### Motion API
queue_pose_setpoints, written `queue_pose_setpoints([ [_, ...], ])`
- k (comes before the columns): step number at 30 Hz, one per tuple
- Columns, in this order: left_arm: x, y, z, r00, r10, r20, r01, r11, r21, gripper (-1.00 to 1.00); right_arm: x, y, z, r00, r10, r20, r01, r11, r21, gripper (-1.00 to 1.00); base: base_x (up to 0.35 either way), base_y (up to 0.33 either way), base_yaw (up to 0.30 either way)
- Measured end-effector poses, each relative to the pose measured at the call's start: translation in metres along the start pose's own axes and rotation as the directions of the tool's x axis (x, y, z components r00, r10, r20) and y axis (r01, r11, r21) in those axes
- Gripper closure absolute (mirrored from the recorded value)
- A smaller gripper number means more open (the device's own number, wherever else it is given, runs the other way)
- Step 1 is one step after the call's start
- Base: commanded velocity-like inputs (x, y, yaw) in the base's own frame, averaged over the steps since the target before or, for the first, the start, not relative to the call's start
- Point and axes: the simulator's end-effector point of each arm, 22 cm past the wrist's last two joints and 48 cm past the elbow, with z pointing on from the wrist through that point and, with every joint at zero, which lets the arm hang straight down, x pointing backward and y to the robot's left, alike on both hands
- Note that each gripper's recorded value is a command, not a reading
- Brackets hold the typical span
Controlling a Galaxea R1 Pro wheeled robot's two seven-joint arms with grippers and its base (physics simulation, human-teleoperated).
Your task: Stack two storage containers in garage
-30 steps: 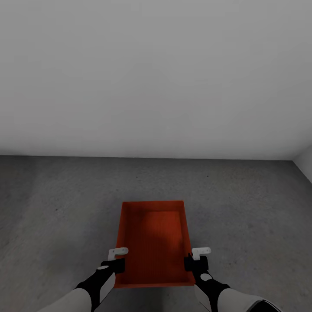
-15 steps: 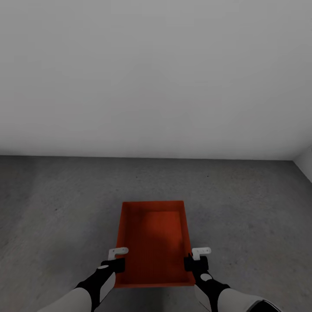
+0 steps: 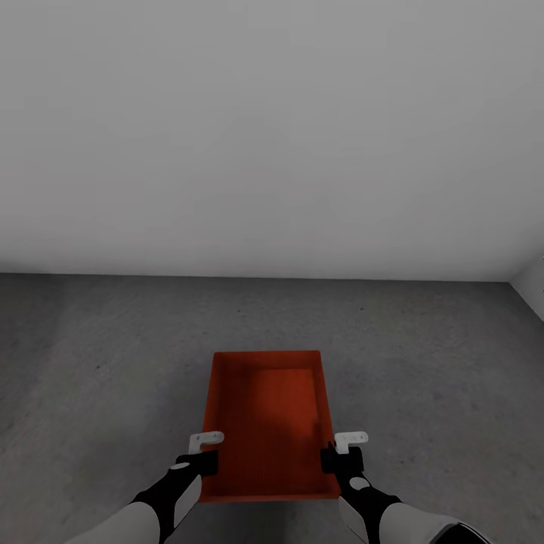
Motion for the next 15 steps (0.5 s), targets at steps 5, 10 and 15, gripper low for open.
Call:
queue_pose_setpoints([
  [5,0.0001,-0.0001,0.0000,1.000,0.000,0.000,0.000,1.000,0.001,1.00,0.0001,-0.0001,-0.0001,1.000,0.000,0.000,0.000,1.000,0.000,1.00,0.000,0.000,0.000],
  [10,-0.0001,0.0001,0.0000,1.000,0.000,0.000,0.000,1.000,0.000,1.00,-0.0002,0.0000,0.0001,1.000,0.000,0.000,0.000,1.000,0.000,1.00,0.000,0.000,0.000],
  [15,0.0001,0.0000,-0.0001,1.000,0.001,0.000,-0.001,1.000,-0.001,1.00,0.0001,0.0000,-0.0001,1.000,0.000,0.001,0.000,1.000,0.000,1.00,0.000,0.000,0.000],
])
